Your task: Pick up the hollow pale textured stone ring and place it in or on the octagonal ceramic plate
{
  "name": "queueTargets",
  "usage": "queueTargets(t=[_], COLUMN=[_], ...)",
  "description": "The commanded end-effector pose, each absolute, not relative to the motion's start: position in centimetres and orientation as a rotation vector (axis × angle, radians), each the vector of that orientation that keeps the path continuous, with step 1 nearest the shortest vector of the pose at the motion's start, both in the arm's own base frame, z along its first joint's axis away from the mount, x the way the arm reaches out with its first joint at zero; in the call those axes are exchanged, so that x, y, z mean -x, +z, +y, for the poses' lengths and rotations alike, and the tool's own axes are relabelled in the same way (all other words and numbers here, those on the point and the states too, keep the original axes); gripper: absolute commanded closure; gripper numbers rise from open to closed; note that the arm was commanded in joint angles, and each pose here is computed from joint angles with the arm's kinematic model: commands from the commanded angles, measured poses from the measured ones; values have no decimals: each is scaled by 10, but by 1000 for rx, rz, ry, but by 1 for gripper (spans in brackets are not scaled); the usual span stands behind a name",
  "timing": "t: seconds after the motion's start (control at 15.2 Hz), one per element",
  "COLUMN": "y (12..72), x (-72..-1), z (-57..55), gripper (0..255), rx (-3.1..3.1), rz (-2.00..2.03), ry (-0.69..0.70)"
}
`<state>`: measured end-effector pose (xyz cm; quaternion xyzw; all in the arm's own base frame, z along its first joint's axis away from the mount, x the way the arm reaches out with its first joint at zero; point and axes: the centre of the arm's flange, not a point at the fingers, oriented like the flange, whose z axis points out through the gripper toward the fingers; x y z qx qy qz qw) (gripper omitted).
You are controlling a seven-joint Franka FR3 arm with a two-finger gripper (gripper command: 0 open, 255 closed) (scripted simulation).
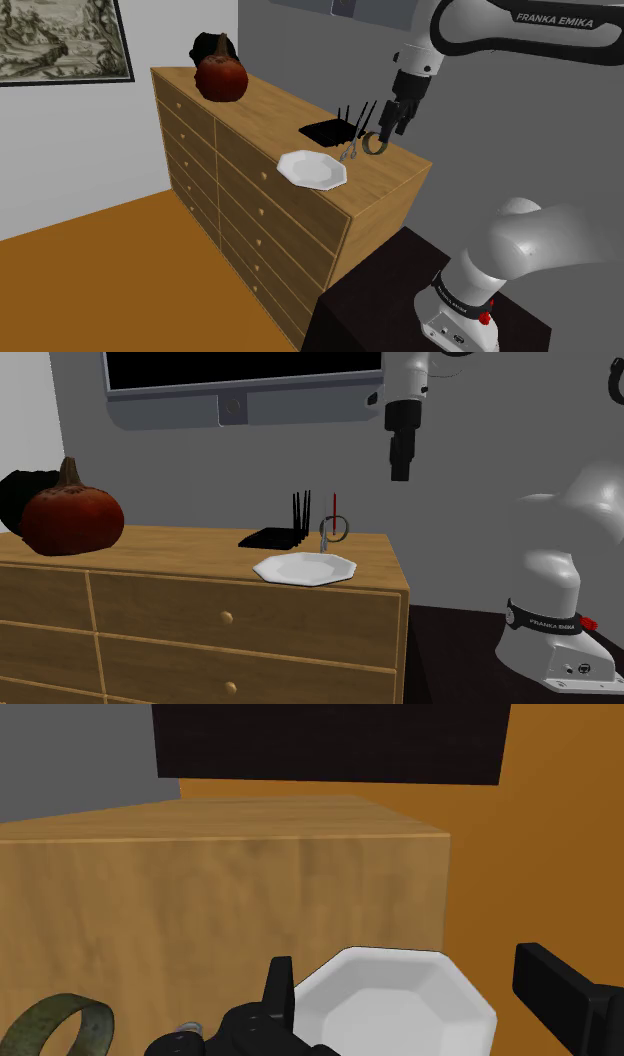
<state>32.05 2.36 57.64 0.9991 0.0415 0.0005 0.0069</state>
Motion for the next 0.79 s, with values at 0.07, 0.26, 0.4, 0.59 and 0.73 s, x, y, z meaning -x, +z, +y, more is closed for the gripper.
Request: queueTargets(t=[0.07,0.26,0.4,0.59,0.73], y=[574,566,560,550,543], x=[-327,-347,-361,-380,-393], z=[11,-26,-50,-87,-112], gripper=[0,0,0,0,0], rx=[-3134,-3160,-3177,-3203,-3221], rz=[125,109,99,83,72], ry=[3,7,9,13,16])
